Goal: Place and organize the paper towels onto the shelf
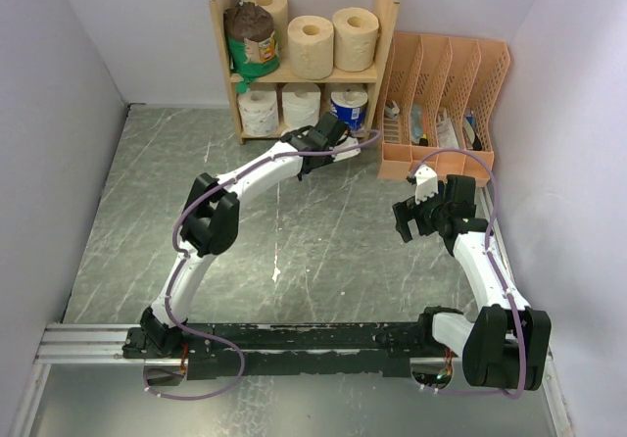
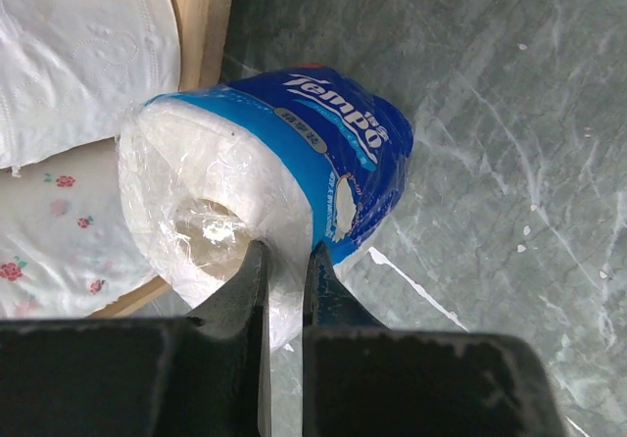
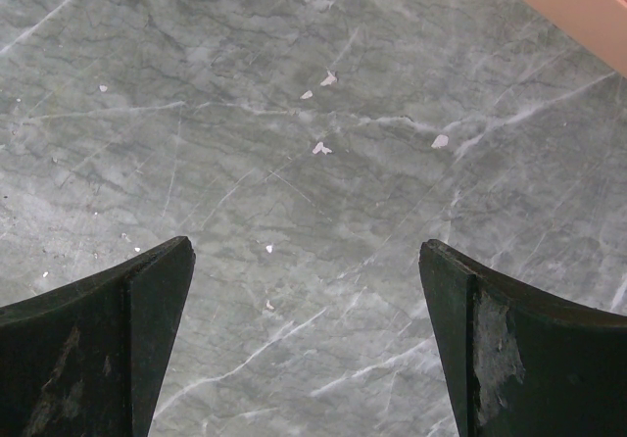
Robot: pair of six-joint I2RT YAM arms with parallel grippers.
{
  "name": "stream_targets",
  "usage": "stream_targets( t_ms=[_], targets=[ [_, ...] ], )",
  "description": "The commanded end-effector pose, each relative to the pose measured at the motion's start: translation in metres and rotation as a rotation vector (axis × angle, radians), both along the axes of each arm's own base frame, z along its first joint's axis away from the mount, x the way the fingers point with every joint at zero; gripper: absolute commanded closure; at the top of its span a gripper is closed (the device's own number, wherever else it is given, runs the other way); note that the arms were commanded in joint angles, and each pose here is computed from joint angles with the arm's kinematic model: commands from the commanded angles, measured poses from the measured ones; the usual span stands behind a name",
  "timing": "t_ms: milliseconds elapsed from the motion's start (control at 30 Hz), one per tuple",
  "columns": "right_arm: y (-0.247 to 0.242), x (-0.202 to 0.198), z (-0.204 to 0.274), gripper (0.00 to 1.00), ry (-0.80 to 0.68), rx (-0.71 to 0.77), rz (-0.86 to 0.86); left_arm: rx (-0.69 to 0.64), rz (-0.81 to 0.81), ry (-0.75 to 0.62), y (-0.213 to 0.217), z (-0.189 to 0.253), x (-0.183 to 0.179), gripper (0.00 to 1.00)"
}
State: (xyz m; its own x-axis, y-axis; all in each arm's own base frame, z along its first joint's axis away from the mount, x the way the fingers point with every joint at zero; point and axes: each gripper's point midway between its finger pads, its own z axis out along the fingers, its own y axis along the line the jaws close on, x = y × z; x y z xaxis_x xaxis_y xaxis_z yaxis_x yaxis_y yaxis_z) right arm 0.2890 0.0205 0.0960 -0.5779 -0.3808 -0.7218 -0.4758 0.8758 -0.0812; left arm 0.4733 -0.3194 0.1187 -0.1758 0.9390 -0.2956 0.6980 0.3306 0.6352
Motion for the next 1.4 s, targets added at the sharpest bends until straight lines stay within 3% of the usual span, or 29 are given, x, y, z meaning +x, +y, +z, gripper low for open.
stream_targets(
  t_ms=[0, 733, 900, 1367],
  targets=[
    [0.0, 0.0, 0.001, 0.0, -0.003, 0.001, 0.01, -0.069, 0.01, -0.135, -0.006, 0.068, 0.01, 0.93],
    [-0.001, 0.0, 0.001, 0.0, -0.004, -0.003, 0.008, -0.063, 0.028, -0.321, -0.01, 0.105, 0.06, 0.93],
    [-0.001, 0.0, 0.0, 0.0, -0.002, -0.004, 0.007, -0.005, 0.046, -0.392, 0.003, 0.102, 0.075, 0.93],
    [-0.002, 0.0, 0.0, 0.0, -0.001, -0.008, 0.004, 0.034, 0.067, -0.402, 0.013, 0.08, 0.1, 0.93]
  ],
)
